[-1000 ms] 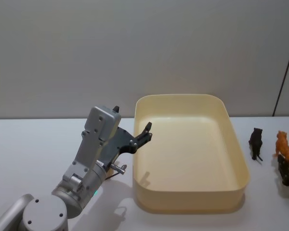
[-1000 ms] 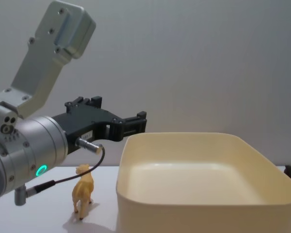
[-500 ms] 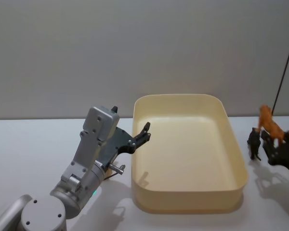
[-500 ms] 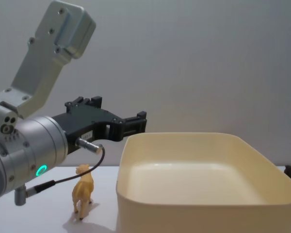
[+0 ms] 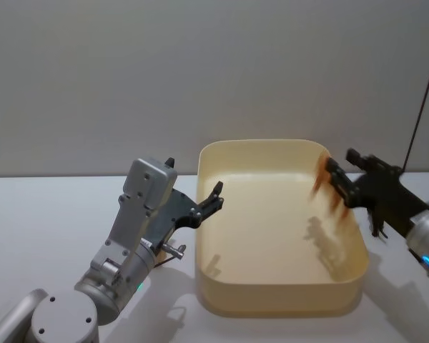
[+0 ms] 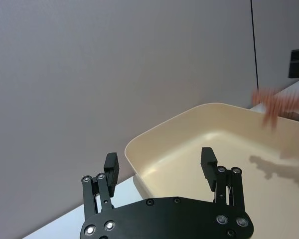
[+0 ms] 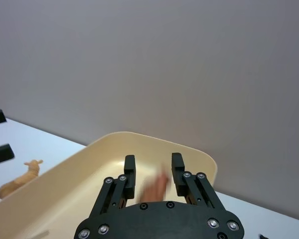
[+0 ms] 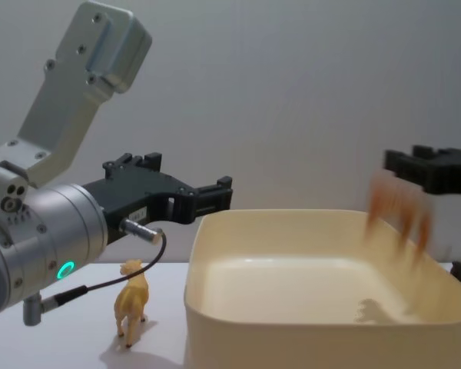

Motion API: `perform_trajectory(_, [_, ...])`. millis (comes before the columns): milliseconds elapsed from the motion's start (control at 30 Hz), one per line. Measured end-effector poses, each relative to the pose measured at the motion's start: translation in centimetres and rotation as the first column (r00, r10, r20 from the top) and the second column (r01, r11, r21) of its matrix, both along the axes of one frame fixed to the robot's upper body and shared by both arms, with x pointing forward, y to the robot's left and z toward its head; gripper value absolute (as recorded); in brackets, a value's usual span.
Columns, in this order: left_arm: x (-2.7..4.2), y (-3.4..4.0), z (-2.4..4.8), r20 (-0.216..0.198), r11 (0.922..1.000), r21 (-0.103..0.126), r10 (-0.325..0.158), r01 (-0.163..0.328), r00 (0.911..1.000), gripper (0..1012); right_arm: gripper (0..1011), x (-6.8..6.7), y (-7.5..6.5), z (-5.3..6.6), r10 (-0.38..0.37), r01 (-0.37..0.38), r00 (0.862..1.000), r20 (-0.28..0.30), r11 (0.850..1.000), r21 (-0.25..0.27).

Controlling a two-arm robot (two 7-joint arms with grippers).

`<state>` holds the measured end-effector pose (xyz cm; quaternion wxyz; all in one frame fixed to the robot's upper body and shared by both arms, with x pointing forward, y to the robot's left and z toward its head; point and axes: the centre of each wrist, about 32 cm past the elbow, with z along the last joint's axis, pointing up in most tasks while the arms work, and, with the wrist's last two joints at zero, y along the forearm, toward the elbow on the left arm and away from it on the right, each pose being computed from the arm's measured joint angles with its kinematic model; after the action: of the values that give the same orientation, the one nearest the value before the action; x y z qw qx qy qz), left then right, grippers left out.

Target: Pick up the toy alternately with two hands and place it into the central storage box.

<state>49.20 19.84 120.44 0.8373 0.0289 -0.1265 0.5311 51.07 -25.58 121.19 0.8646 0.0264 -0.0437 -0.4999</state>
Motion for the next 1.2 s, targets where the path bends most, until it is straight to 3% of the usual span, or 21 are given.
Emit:
perform_trajectory(100, [0.00,0.00,0.00,0.000,1.0000,0.000,0.000,0.000,1.0000,1001,504,0.6,0.8,0.6,0.025,-0.025,1.000,-0.009,1.000,0.010])
perform_trajectory(167, [0.00,0.00,0.00,0.000,1.0000,0.000,0.000,0.000,1.0000,1001,526,0.8,1.0,0.9,0.034,-0.034,0.999,-0.010,0.999,0.014])
perform_trajectory(300, [0.00,0.00,0.00,0.000,1.0000,0.000,0.000,0.000,1.0000,1001,706,1.3,1.6,1.4,0.058,-0.058,0.998,-0.017,0.998,0.022])
perform_trajectory(500, [0.00,0.00,0.00,0.000,1.0000,0.000,0.000,0.000,1.0000,1001,839,1.4,1.4,1.5,0.052,-0.052,0.999,-0.014,0.998,0.022])
perform_trajectory(600, [0.00,0.00,0.00,0.000,1.0000,0.000,0.000,0.000,1.0000,1001,954,1.3,0.9,1.5,0.033,-0.033,0.999,-0.007,0.999,0.020])
perform_trajectory(867, [0.00,0.00,0.00,0.000,1.0000,0.000,0.000,0.000,1.0000,1001,1001,0.6,-1.0,1.3,-0.042,0.042,0.999,0.008,0.999,0.011])
perform_trajectory(1200, [0.00,0.00,0.00,0.000,1.0000,0.000,0.000,0.000,1.0000,1002,1001,-1.1,-4.7,0.5,-0.174,0.174,0.985,0.008,0.985,-0.005])
